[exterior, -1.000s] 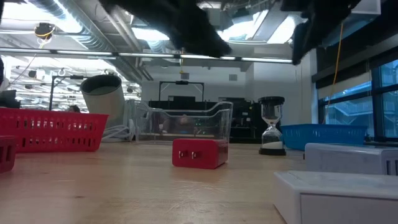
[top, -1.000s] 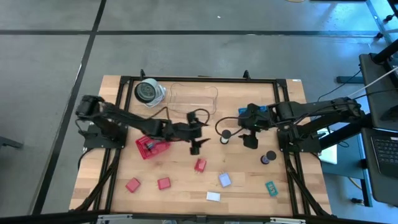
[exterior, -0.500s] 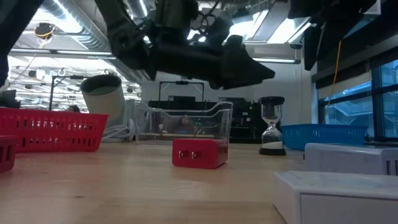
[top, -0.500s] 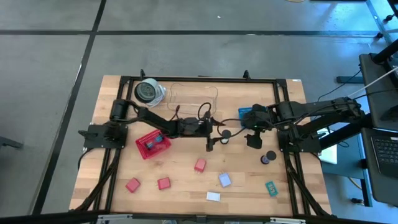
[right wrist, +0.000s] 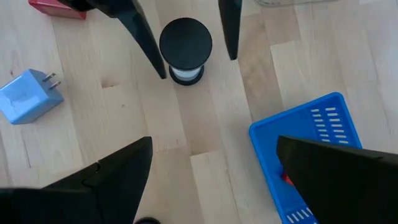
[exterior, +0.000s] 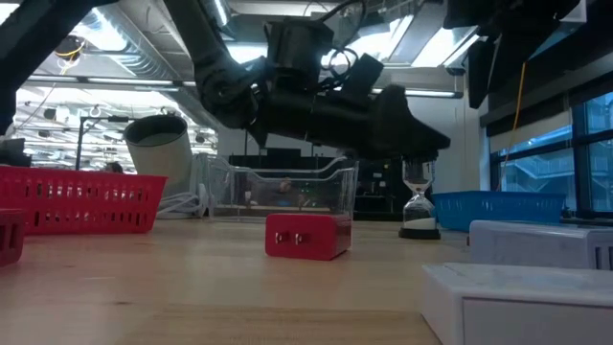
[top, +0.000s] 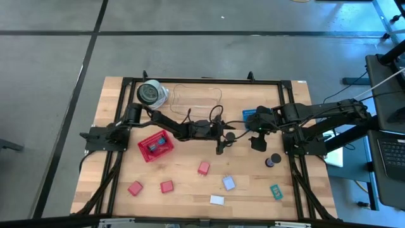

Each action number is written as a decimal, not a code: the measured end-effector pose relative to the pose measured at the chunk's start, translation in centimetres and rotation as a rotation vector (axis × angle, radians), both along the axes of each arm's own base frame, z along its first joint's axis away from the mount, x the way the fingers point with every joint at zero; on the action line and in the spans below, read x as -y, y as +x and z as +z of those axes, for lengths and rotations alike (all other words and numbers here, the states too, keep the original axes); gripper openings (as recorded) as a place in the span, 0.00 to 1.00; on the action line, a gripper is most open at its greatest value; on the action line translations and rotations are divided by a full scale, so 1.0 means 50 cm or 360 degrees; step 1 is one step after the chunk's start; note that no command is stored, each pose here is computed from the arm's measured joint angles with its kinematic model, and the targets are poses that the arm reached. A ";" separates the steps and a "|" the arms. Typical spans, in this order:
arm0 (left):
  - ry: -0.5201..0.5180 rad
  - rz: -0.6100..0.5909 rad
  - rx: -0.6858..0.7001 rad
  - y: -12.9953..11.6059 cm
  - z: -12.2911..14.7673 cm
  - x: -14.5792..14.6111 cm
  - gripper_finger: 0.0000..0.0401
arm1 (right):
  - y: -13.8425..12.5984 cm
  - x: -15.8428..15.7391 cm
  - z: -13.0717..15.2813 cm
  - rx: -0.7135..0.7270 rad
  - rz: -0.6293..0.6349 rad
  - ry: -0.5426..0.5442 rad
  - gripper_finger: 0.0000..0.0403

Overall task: Pick & Place Office items
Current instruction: Put the white hourglass into the red bin

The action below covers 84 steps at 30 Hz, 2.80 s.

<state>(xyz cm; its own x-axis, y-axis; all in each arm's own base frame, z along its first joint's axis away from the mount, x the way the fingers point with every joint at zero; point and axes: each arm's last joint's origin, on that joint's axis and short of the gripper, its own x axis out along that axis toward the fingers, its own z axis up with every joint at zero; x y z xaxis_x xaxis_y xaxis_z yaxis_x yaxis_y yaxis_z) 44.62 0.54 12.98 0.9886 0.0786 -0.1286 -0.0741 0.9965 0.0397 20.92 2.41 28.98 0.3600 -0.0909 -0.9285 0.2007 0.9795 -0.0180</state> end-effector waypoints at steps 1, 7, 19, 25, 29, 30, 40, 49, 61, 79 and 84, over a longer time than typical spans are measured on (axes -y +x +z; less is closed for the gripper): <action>0.0013 0.0014 -0.0008 0.000 -0.001 0.000 0.70 | 0.000 0.000 0.000 0.0000 0.0000 0.0000 0.86; 0.0025 -0.0001 -0.0039 -0.001 -0.005 0.000 0.70 | 0.000 0.000 0.000 0.0000 0.0001 -0.0001 0.86; -0.0082 -0.0048 -0.0125 -0.003 -0.016 -0.007 0.70 | 0.000 0.000 0.000 0.0004 -0.0001 -0.0005 0.86; -0.0130 -0.0065 -0.0128 -0.003 -0.016 -0.006 0.62 | 0.001 0.000 0.000 0.0007 -0.0002 -0.0004 0.86; -0.0163 -0.0072 -0.0128 -0.003 -0.016 -0.006 0.53 | 0.001 0.000 0.000 0.0006 -0.0002 -0.0004 0.86; -0.0179 -0.0082 -0.0129 -0.003 -0.016 -0.005 0.52 | 0.001 0.000 0.000 0.0006 -0.0002 -0.0004 0.86; -0.0182 -0.0071 -0.0230 -0.031 0.079 -0.005 0.55 | 0.001 0.000 0.000 0.0007 -0.0006 -0.0003 0.86; -0.0162 0.0107 -0.0716 -0.172 0.249 0.035 0.53 | 0.002 0.001 0.001 0.0013 0.0020 -0.0030 0.86; -0.0639 0.0866 -0.1294 -0.396 0.314 0.079 0.54 | 0.006 0.003 0.003 0.0055 0.0008 -0.0092 0.86; -0.0574 0.0934 -0.1933 -0.377 0.206 0.136 0.54 | 0.013 0.002 0.006 0.0116 0.0011 -0.0086 0.86; -0.0519 0.0914 -0.1958 -0.376 0.197 0.147 0.54 | 0.015 0.001 0.007 0.0139 0.0015 -0.0085 0.86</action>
<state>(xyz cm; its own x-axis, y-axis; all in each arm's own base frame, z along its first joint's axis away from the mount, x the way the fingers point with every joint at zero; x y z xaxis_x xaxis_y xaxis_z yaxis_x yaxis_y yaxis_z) 25.85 -6.80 22.83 0.0697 0.2285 -0.9710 -0.5579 0.8158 0.1520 21.67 2.34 29.33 0.4405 -0.1358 -0.8874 0.1943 0.9795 -0.0534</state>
